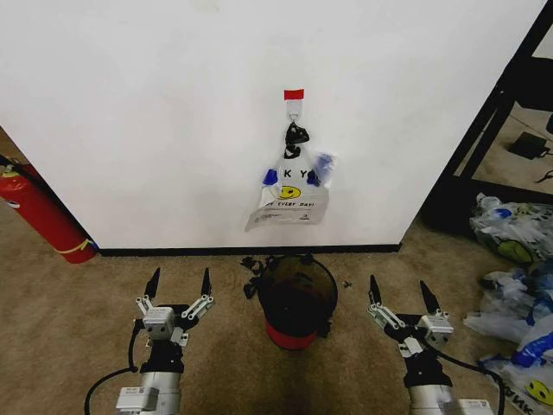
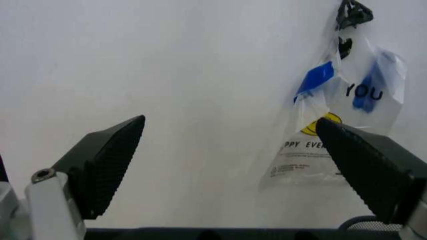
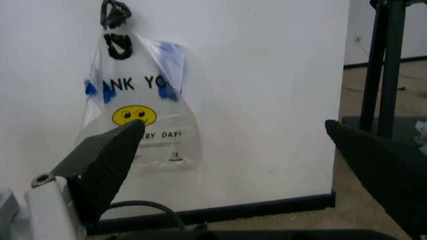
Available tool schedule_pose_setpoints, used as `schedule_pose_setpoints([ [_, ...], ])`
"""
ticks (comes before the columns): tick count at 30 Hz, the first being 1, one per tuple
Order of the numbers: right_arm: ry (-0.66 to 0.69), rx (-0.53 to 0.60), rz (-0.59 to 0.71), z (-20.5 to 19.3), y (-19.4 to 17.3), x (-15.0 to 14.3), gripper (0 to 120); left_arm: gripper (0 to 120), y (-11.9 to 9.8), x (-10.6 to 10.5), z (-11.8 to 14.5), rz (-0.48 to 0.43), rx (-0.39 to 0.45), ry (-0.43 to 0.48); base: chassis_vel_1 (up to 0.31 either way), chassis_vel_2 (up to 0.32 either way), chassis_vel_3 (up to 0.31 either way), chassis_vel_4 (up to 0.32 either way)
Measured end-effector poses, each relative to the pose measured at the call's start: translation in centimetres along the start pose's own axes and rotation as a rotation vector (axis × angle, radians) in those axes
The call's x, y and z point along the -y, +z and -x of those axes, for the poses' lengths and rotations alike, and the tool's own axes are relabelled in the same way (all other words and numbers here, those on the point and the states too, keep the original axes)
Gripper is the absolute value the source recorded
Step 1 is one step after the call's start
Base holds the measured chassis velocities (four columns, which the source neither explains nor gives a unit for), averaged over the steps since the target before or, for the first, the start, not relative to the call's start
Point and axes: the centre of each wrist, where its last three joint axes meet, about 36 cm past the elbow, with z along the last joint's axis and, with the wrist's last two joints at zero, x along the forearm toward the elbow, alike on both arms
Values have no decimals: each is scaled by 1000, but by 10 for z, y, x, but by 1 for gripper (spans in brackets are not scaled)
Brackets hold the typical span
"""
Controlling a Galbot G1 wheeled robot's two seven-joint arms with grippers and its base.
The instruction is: Pick up the garbage bag from the wall and place it over the trash bin.
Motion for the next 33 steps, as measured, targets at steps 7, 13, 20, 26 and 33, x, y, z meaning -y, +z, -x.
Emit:
schedule_pose_setpoints([
  [7,4,-15,-4,0,7,2,100,100,2,0,-2,3,-9,-5,0,0,0,0],
  [13,0,-38,81,5,18,3,100,100,6,2,-3,13,-22,1,0,0,0,0],
  [20,-97,-72,319,38,36,-2,100,100,5,3,-11,28,-39,1,0,0,0,0],
  [26,-291,-53,515,87,49,7,100,100,6,5,-18,48,-45,4,0,0,0,0],
  [33,-413,-12,764,153,51,11,100,100,3,4,-18,83,-40,27,0,0,0,0],
])
